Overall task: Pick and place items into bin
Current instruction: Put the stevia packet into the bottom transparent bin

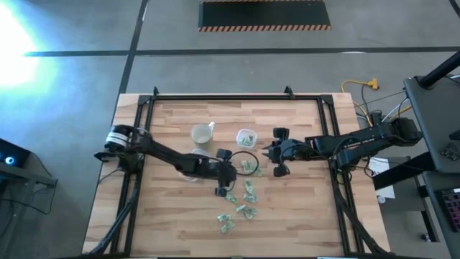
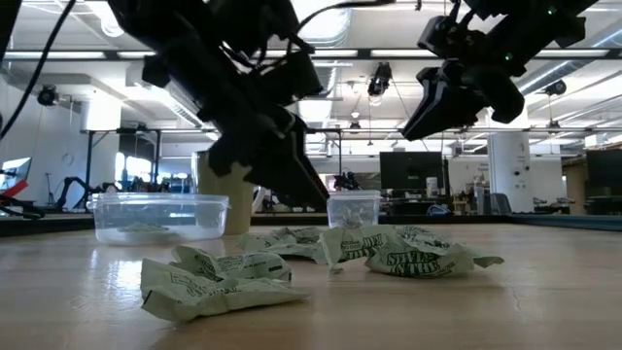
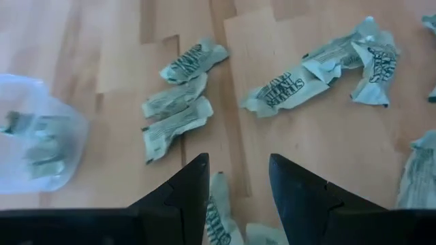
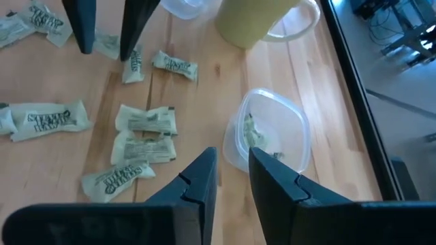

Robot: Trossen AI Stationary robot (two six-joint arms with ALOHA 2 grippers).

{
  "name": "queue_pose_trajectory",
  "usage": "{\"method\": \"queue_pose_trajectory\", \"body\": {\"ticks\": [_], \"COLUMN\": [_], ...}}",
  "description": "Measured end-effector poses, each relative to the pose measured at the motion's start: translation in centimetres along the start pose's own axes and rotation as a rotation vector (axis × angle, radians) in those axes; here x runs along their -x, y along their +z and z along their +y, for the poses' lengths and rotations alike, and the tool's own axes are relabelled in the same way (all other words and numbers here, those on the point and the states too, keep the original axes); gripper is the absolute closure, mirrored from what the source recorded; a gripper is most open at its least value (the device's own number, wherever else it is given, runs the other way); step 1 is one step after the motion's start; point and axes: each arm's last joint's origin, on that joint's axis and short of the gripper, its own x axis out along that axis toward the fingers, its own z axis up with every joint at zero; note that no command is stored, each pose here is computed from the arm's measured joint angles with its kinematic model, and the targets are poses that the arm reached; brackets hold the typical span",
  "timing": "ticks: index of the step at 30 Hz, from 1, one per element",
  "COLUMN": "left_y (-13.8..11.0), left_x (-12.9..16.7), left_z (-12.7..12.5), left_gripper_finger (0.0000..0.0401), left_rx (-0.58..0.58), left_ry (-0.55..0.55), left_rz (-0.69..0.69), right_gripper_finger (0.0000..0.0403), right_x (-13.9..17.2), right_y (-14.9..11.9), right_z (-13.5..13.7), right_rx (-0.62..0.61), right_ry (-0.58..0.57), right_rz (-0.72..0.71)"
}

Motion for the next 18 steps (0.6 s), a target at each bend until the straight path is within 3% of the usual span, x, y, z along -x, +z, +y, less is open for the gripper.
{"method": "queue_pose_trajectory", "body": {"ticks": [18], "left_y": [-1.4], "left_x": [-1.0], "left_z": [1.2], "left_gripper_finger": [0.0264], "left_rx": [0.021], "left_ry": [0.022], "left_rz": [0.088], "right_gripper_finger": [0.0335], "right_x": [0.0], "right_y": [-0.1], "right_z": [0.0], "right_rx": [-0.013], "right_ry": [0.001], "right_rz": [0.003]}}
